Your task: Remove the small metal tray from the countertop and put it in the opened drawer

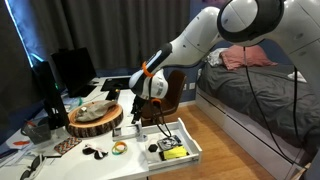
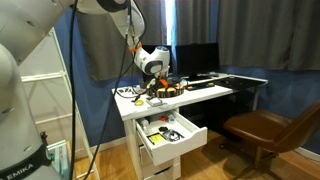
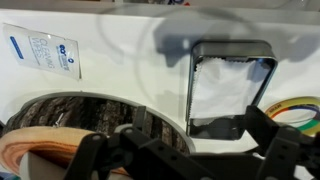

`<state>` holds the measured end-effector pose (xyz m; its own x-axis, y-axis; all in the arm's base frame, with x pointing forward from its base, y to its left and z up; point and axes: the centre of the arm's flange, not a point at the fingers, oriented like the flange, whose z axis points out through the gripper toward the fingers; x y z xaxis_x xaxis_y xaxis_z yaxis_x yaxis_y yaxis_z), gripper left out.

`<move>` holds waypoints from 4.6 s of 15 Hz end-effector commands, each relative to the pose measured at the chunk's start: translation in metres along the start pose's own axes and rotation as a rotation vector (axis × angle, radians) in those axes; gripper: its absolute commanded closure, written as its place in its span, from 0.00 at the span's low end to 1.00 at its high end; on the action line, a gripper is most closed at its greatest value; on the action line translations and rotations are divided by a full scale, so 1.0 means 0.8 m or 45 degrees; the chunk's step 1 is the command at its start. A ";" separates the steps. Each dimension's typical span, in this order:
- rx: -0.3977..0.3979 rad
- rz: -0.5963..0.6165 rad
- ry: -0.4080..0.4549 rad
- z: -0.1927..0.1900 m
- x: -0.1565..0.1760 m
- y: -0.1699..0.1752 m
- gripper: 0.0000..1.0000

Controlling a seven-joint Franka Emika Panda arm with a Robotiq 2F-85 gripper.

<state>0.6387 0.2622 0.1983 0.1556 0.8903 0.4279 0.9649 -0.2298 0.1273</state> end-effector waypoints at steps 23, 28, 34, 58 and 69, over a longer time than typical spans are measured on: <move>-0.167 0.144 -0.079 0.087 0.019 0.030 0.95; -0.111 0.139 -0.102 0.072 0.020 0.025 0.99; -0.056 0.180 -0.037 0.022 -0.003 0.020 0.99; -0.052 0.040 -0.230 -0.077 -0.282 -0.074 0.99; -0.224 -0.044 -0.317 -0.069 -0.295 -0.051 0.99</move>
<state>0.5510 0.0395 0.1417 0.1914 0.9627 0.1910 0.9223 -0.2430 0.3006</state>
